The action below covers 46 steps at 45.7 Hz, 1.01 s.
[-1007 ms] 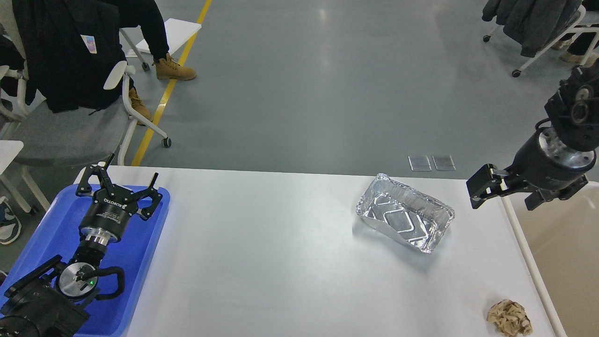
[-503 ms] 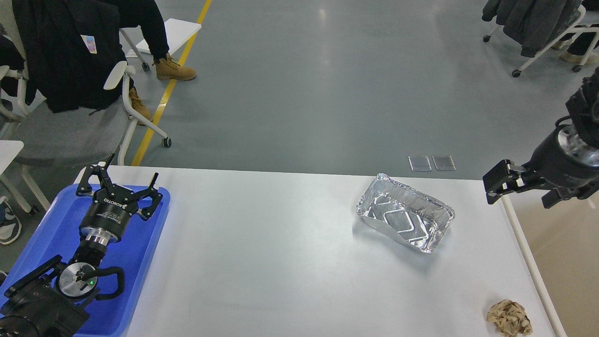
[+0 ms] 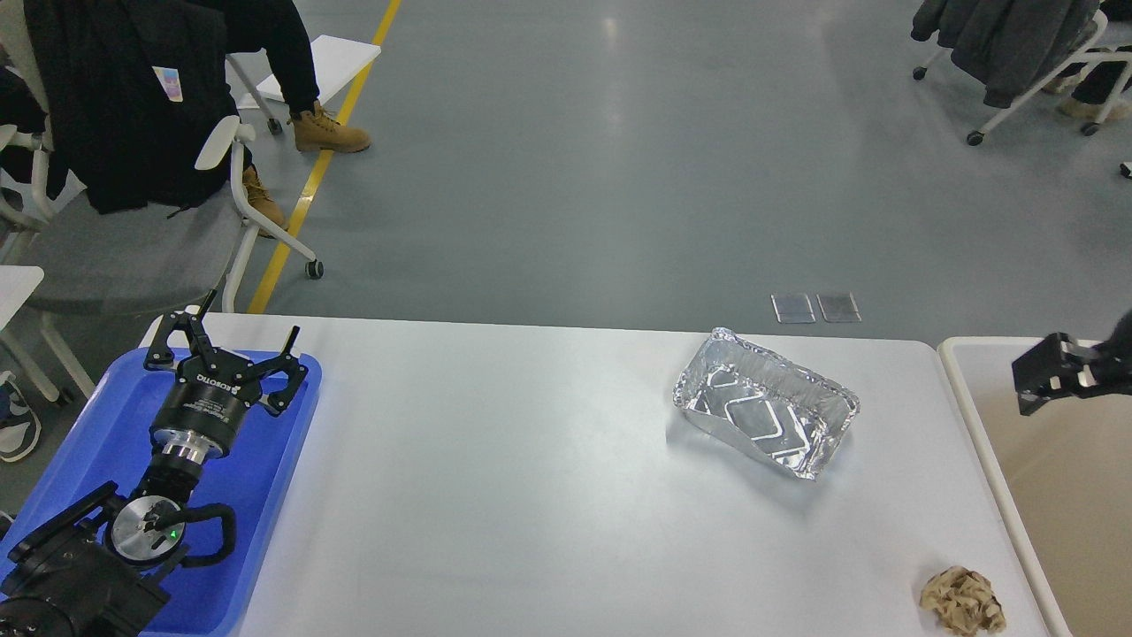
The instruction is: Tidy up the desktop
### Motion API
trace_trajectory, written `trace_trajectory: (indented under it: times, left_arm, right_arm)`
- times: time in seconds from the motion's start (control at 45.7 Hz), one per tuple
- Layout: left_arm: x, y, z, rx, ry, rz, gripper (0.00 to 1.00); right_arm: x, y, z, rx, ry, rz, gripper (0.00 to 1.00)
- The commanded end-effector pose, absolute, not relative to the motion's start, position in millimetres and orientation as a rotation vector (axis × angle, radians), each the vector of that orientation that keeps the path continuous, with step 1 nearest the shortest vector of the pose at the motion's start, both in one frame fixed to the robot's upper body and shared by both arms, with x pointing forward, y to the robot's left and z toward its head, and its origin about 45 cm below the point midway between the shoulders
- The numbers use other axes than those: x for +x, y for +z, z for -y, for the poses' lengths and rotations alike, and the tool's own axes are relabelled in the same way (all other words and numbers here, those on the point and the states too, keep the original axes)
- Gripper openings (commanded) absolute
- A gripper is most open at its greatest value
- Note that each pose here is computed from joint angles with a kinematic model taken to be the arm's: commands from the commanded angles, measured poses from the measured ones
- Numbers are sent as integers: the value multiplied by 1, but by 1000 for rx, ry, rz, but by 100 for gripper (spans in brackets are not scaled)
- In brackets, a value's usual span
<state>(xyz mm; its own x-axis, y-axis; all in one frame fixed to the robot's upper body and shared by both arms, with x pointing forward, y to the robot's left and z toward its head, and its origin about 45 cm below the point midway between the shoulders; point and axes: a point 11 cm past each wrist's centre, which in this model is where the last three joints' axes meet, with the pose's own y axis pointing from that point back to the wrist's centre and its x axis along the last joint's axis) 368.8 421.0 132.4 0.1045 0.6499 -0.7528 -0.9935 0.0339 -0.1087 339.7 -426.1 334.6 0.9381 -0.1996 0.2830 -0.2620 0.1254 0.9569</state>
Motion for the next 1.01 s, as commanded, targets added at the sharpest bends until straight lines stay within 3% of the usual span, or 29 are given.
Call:
trace_trajectory:
  times: [0.0,0.175,0.328,0.657,0.985]
  left_arm:
    - [369,132,-421,-732,1386,-597,99]
    - [369,132,-421,-732,1386,-597,99]
    - [369,132,-421,-732,1386,-597,99]
    - [369,132,-420,-732,1386,-598,99]
    - [369,133,-421,-732,1385,-597,99]
  right_arm:
    - [307,323,479,1369,43,379,100]
    - [286,314,499,1348,66,335,100]
    - [293,317,493,1364,90,353,100]
    - [354,319,401,1644,59,588,99]
    - [380,272,344,1728,-2,795,99]
